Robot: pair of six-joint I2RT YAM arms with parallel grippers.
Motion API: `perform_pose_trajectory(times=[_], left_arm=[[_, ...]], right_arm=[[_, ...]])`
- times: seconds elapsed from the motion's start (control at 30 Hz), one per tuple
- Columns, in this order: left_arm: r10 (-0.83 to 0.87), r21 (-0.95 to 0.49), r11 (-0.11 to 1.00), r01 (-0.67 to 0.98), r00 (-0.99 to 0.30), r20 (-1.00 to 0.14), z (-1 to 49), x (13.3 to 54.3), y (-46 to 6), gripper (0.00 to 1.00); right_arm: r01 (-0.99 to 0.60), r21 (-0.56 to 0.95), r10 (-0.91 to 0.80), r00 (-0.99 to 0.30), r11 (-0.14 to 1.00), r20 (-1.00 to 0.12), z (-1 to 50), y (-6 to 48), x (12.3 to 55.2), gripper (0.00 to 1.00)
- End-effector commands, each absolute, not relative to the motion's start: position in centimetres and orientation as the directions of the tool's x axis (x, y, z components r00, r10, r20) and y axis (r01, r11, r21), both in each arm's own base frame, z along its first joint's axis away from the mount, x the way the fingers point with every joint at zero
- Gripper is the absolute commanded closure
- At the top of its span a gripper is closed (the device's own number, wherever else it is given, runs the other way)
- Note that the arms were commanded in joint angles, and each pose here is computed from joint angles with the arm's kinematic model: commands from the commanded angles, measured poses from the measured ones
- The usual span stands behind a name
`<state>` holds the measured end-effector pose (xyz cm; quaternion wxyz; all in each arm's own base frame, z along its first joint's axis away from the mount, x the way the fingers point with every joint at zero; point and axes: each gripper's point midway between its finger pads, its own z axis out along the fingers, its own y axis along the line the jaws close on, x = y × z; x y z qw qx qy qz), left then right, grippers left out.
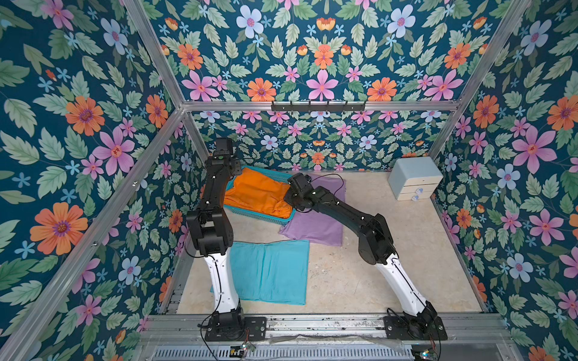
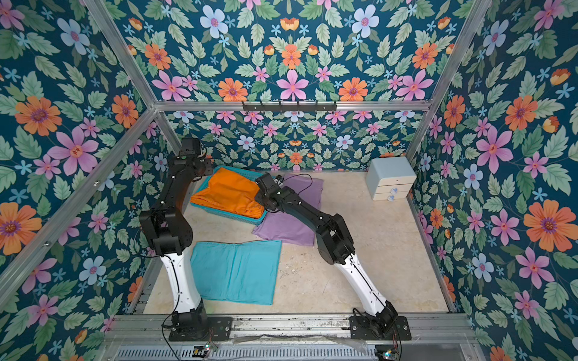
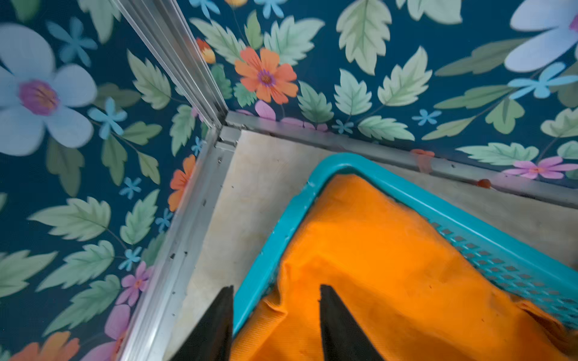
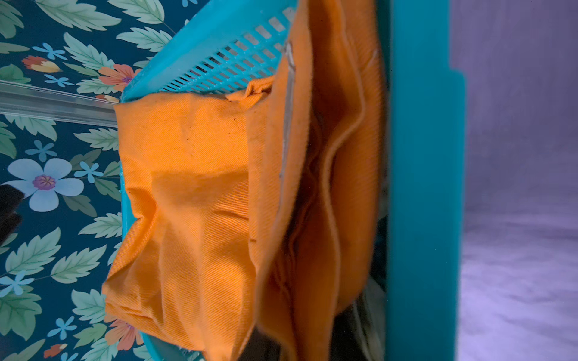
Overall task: Put the folded long pants in the basket
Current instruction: Place the long pant in the basket.
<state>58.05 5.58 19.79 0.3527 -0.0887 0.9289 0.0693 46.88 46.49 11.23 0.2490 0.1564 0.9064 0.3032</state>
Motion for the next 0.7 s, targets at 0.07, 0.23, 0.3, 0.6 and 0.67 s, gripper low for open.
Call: perform_pose_trajectory(times=[0.07, 0.23, 0.3, 0.6, 0.67], left_arm=[[-0.175, -0.066, 0.984, -0.166, -0.825, -0.537, 16.0, 56.1, 3.0, 0.76], [-0.220, -0.175, 0.974, -0.145, -0.787, -0.576, 19.2, 56.1, 1.3, 0.52], [-0.230, -0.192, 0.971, -0.142, -0.776, -0.588, 20.5, 55.8, 1.2, 0.48], [-0.238, -0.196, 0.969, -0.150, -0.775, -0.585, 22.8, 50.2, 0.9, 0.47], [-0.244, -0.179, 0.969, -0.169, -0.764, -0.598, 23.0, 48.3, 1.3, 0.46]], right_arm=[[0.178, 0.403, 0.360, -0.823, 0.898, -0.439, 8.0, 42.0, 45.5, 0.98], [0.112, 0.331, 0.264, -0.848, 0.937, -0.459, 9.3, 42.7, 43.9, 0.64], [0.088, 0.354, 0.253, -0.854, 0.931, -0.455, 10.8, 43.2, 43.6, 0.58], [0.052, 0.335, 0.204, -0.876, 0.941, -0.438, 17.3, 40.7, 39.6, 0.44], [0.014, 0.360, 0.191, -0.868, 0.933, -0.459, 19.7, 40.2, 38.0, 0.41]])
